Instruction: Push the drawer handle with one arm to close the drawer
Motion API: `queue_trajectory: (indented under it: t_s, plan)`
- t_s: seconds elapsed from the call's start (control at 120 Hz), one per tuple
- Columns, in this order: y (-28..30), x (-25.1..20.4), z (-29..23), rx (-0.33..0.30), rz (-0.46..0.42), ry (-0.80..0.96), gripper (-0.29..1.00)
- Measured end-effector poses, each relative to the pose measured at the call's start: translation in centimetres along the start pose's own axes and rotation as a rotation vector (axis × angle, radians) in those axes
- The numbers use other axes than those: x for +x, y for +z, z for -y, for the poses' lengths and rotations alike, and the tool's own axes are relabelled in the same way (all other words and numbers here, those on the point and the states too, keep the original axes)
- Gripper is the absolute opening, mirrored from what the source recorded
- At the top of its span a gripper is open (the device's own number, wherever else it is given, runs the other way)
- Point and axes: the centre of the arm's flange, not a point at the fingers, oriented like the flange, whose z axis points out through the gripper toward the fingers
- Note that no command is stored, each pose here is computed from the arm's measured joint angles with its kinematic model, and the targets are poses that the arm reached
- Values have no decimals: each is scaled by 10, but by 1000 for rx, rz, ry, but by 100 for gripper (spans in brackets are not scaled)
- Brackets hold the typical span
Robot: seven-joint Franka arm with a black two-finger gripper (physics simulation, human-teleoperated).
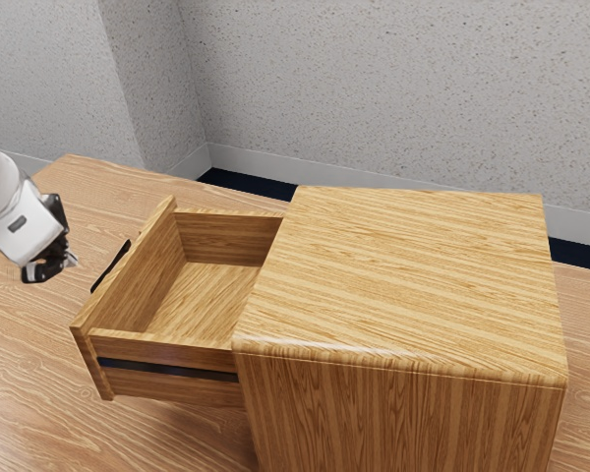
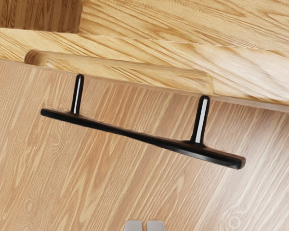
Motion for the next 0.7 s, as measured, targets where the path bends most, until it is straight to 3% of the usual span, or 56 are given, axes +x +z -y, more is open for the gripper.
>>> queue_trajectory:
  t_s: [0.7]
  plan:
    - [30,-7,-8,-24,-64,-18,-8]
